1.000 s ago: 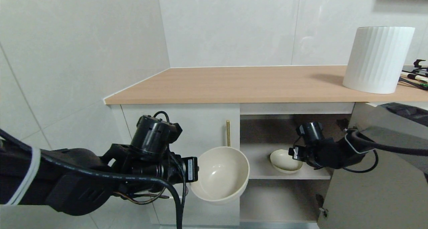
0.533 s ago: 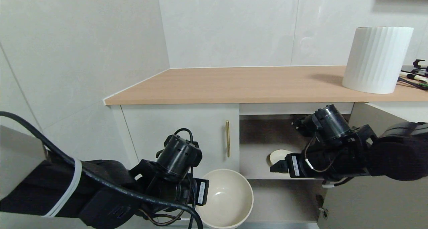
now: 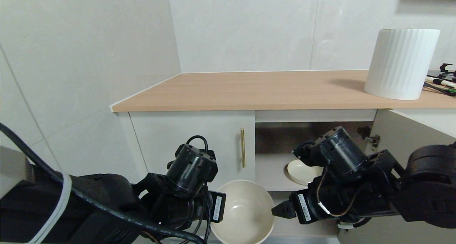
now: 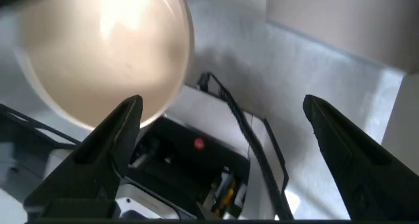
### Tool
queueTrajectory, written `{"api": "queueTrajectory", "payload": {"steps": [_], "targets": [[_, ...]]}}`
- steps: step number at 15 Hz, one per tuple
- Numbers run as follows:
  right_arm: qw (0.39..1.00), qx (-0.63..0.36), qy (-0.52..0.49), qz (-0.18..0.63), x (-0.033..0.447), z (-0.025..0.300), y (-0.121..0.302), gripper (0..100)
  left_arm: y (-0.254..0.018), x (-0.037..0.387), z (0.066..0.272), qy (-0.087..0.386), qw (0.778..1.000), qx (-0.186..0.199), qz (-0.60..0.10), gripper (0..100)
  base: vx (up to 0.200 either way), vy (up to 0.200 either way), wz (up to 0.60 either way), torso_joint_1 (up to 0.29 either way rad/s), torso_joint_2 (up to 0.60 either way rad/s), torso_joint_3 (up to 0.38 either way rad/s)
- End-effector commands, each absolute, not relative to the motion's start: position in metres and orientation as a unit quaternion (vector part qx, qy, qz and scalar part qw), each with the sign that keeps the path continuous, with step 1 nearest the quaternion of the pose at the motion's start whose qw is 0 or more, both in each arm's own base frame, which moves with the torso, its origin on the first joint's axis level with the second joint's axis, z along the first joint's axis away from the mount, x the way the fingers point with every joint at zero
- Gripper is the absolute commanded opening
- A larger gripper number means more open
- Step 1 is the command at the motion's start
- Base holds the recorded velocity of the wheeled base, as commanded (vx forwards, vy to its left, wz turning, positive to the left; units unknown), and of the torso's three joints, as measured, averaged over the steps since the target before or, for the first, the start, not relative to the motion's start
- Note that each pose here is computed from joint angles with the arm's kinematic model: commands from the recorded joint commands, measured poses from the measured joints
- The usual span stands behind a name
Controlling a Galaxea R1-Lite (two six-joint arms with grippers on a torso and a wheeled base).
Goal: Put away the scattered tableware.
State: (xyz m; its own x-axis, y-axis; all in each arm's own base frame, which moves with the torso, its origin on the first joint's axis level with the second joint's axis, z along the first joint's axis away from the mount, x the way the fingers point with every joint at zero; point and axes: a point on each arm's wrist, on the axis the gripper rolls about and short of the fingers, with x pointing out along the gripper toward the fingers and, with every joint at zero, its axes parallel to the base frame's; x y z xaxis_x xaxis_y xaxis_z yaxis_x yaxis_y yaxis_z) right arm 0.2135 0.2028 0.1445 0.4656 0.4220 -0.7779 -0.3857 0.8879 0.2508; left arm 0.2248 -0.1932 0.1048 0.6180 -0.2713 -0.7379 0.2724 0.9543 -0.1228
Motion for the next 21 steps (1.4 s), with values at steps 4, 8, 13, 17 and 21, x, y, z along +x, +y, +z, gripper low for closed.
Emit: {"api": "queueTrajectory", "payload": {"steps": [4,8,13,17,21], "targets": [[0.848,0.008,0.479,0.225,0.226,0.115,0.217,100,-0.195,0.217,0.111,0.402,0.901,0.001,-0.164,0,0.0,0.0,0.0,0.0,0.0,0.0],[0.852,0.018,0.472,0.226,0.229,0.115,0.22,0,-0.196,0.216,0.111,0.402,0.9,0.002,-0.167,0,0.0,0.0,0.0,0.0,0.0,0.0],[0.852,0.023,0.473,0.224,0.228,0.116,0.219,0,-0.197,0.214,0.11,0.404,0.899,0.004,-0.169,0,0.0,0.0,0.0,0.0,0.0,0.0],[0.851,0.021,0.474,0.224,0.228,0.115,0.219,0,-0.197,0.214,0.11,0.403,0.899,0.004,-0.169,0,0.0,0.0,0.0,0.0,0.0,0.0],[0.851,0.02,0.475,0.224,0.228,0.114,0.219,0,-0.196,0.213,0.109,0.406,0.898,0.007,-0.168,0,0.0,0.0,0.0,0.0,0.0,0.0]]}}
